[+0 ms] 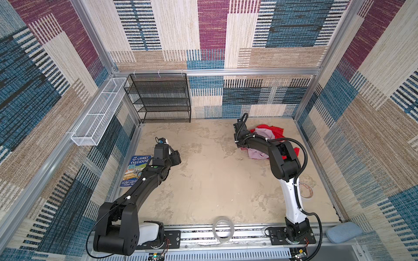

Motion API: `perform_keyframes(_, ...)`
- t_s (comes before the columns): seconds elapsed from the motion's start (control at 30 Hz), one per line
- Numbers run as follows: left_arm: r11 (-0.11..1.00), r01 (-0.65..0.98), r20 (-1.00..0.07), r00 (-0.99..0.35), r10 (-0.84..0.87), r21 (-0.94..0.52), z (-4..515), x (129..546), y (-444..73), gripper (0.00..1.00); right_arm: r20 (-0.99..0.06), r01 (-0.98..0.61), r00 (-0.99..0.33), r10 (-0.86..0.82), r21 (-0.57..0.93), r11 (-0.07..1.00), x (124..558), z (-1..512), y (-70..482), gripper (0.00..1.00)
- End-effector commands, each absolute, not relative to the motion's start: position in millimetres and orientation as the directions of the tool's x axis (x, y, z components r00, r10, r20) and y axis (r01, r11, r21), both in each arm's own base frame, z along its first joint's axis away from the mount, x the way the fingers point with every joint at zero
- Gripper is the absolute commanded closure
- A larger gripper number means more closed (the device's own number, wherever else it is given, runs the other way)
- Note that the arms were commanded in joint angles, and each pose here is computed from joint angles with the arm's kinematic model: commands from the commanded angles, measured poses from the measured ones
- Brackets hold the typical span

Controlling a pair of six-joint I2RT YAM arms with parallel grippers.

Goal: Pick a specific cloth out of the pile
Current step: 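Reach the right gripper to the cloth pile and lower onto the dark pink shirt, then close the right gripper on the dark pink shirt and lift it up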

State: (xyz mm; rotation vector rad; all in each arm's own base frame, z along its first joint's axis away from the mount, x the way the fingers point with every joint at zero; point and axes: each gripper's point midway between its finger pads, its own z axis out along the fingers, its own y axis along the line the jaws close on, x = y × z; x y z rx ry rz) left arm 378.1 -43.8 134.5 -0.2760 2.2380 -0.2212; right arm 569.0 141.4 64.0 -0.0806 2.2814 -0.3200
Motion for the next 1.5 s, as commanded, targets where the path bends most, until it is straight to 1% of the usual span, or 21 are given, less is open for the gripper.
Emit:
perform_keyframes(0.0, 0.965, -0.103, -0.759, -0.599, -0.254, -0.242, 140, 382, -44, 0.34, -0.812, 0.112, -0.576, -0.1, -0.199, 0.974, 576, 103, 139, 1.0)
perform_keyframes(0.07, 0.964, -0.105, -0.759, -0.598, -0.257, -0.244, 140, 382, -44, 0.34, -0.832, 0.114, -0.549, -0.079, -0.169, 0.979, 575, 119, 140, 1.0)
perform_keyframes(0.47, 0.963, -0.106, -0.766, -0.587, -0.262, -0.248, 147, 378, -43, 0.35, -0.884, 0.078, -0.468, 0.012, -0.028, 0.997, 559, 172, 145, 1.0)
perform_keyframes(0.57, 0.962, -0.107, -0.77, -0.579, -0.267, -0.253, 150, 377, -43, 0.35, -0.89, 0.055, -0.453, 0.049, 0.027, 0.998, 557, 186, 144, 1.0)
perform_keyframes(0.73, 0.96, -0.105, -0.773, -0.575, -0.27, -0.258, 154, 377, -43, 0.35, -0.892, 0.003, -0.435, 0.124, 0.137, 0.991, 552, 209, 137, 1.0)
perform_keyframes(1.03, 0.958, -0.097, -0.782, -0.558, -0.277, -0.27, 164, 378, -44, 0.35, -0.898, -0.058, -0.39, 0.205, 0.246, 0.968, 543, 256, 113, 1.0)
perform_keyframes(1.47, 0.957, -0.089, -0.799, -0.531, -0.281, -0.277, 183, 374, -43, 0.35, -0.93, -0.106, -0.29, 0.225, 0.265, 0.958, 528, 331, 96, 1.0)
